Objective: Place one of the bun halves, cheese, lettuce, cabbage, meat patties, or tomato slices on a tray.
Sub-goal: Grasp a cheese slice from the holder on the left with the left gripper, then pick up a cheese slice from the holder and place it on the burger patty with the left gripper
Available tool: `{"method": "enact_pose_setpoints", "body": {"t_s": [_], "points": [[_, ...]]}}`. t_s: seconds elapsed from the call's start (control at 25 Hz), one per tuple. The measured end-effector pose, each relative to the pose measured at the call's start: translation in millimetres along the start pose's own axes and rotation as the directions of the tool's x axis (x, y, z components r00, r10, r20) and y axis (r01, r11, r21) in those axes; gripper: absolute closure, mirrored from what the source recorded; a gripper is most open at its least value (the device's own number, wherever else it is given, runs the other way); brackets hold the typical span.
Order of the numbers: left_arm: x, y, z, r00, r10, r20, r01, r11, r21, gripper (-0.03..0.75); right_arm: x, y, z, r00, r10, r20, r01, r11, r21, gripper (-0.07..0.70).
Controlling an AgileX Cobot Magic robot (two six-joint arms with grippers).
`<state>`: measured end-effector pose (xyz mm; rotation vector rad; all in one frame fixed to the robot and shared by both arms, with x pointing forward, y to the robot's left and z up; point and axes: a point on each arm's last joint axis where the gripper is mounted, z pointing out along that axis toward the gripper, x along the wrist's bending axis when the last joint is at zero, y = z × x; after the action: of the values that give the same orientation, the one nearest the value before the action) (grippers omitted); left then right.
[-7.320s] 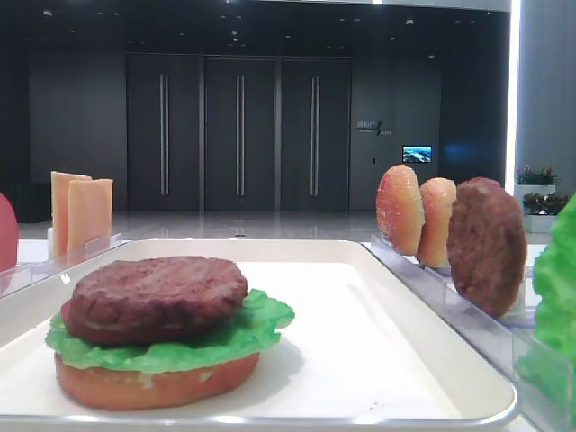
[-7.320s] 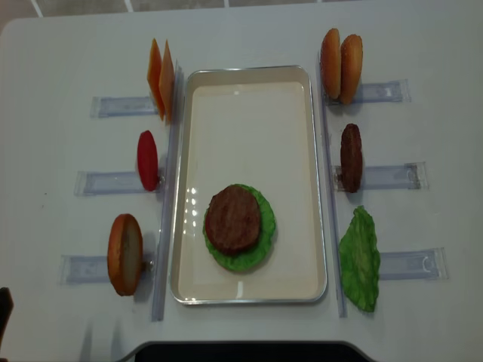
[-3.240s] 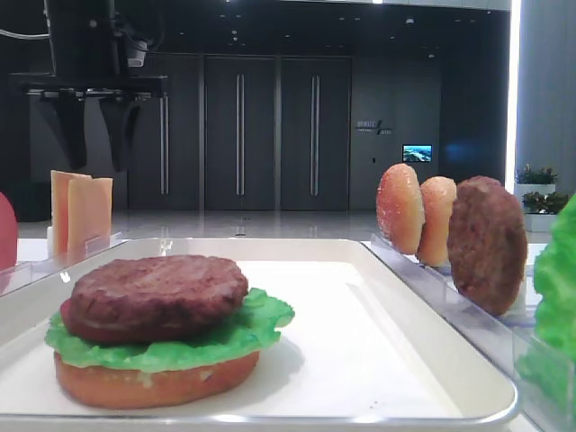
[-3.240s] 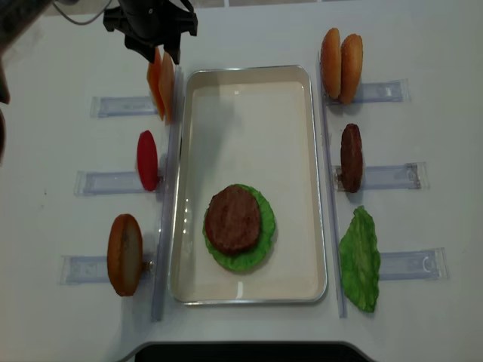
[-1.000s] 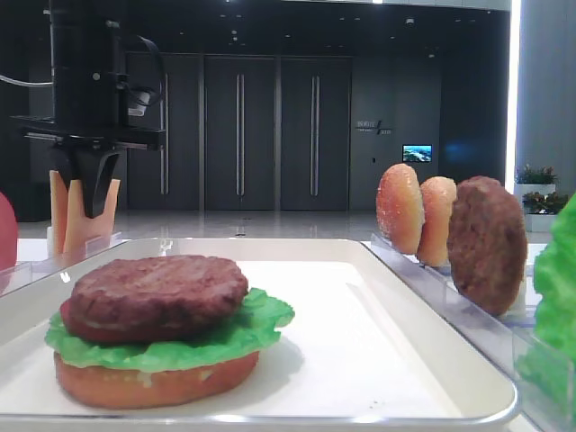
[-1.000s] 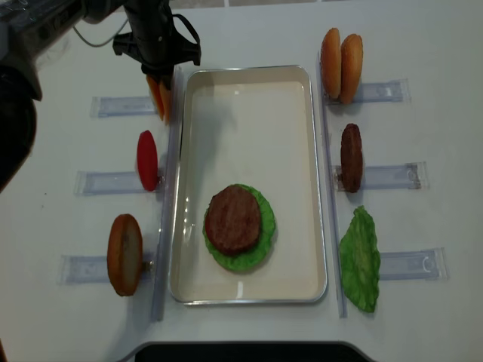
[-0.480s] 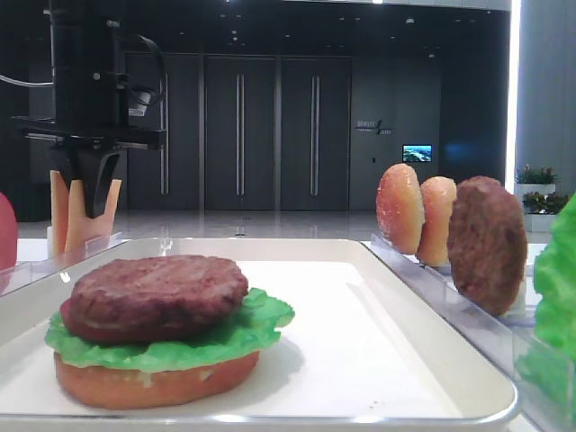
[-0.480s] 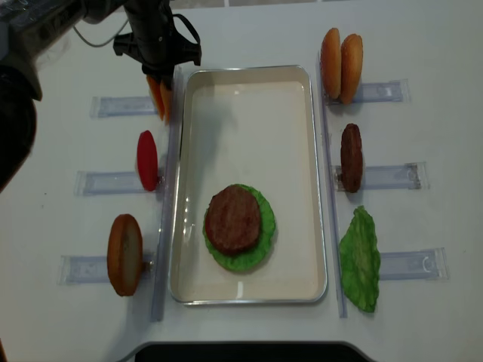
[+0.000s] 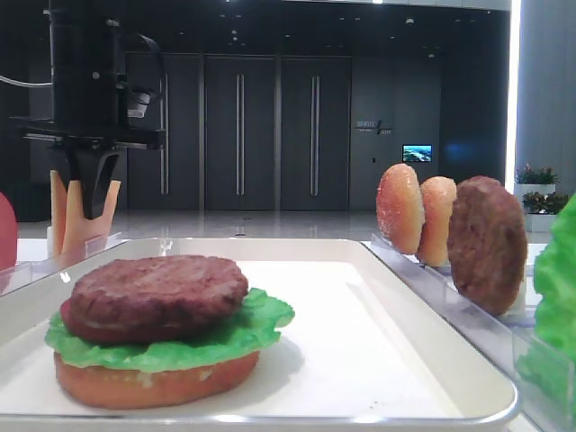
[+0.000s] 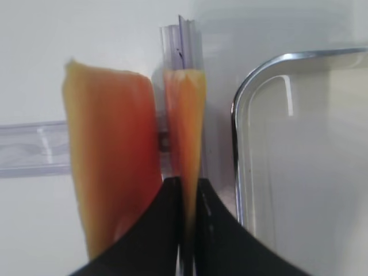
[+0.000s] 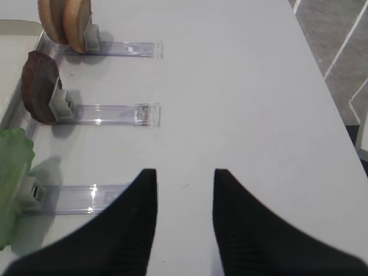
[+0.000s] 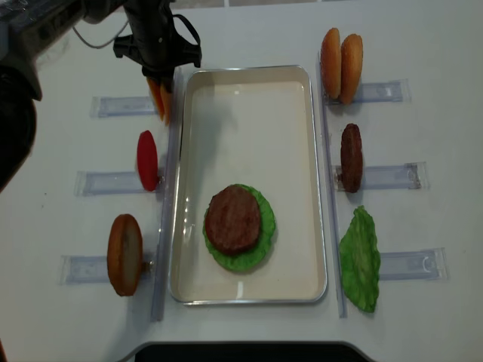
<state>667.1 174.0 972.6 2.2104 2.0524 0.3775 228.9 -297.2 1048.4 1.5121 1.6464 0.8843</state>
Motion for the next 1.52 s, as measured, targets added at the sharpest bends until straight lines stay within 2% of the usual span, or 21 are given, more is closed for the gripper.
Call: {"method": "enact_pose_setpoints", "body": {"t_s": [0.16, 0.4, 0.72, 0.88, 1.12, 1.28, 1.44, 1.52], "points": [[0.0, -1, -2, 1.000, -0.002, 0.003, 0.002, 1.000, 0.007, 0.685, 0, 0, 0, 1.000, 0.000, 0.000, 0.000, 1.000, 0.000, 0.397], [3.5, -1, -26, 1.000, -0.016, 0.019, 0.016, 1.000, -0.022, 0.685, 0, 0, 0, 1.000, 0.000, 0.000, 0.000, 1.000, 0.000, 0.397], [5.5, 8, -79, 0.996, -0.027, 0.087, 0.032, 0.998, -0.061, 0.685, 0, 0, 0, 1.000, 0.000, 0.000, 0.000, 1.000, 0.000, 0.397], [7.5, 13, -105, 0.993, -0.026, 0.117, 0.040, 0.992, -0.120, 0.685, 0, 0, 0, 1.000, 0.000, 0.000, 0.000, 1.000, 0.000, 0.397], [4.3, 10, -112, 0.985, -0.036, 0.169, 0.055, 0.993, -0.108, 0.685, 0, 0, 0, 1.000, 0.000, 0.000, 0.000, 1.000, 0.000, 0.397], [-6.5, 6, -117, 0.984, 0.004, 0.180, 0.017, 0.993, -0.116, 0.685, 0, 0, 0, 1.000, 0.000, 0.000, 0.000, 1.000, 0.000, 0.397], [-23.3, -13, -129, 0.984, 0.071, 0.163, -0.052, 0.991, -0.120, 0.685, 0, 0, 0, 1.000, 0.000, 0.000, 0.000, 1.000, 0.000, 0.397], [-24.7, -26, -134, 0.982, 0.085, 0.168, -0.067, 0.992, -0.106, 0.685, 0, 0, 0, 1.000, 0.000, 0.000, 0.000, 1.000, 0.000, 0.397]]}}
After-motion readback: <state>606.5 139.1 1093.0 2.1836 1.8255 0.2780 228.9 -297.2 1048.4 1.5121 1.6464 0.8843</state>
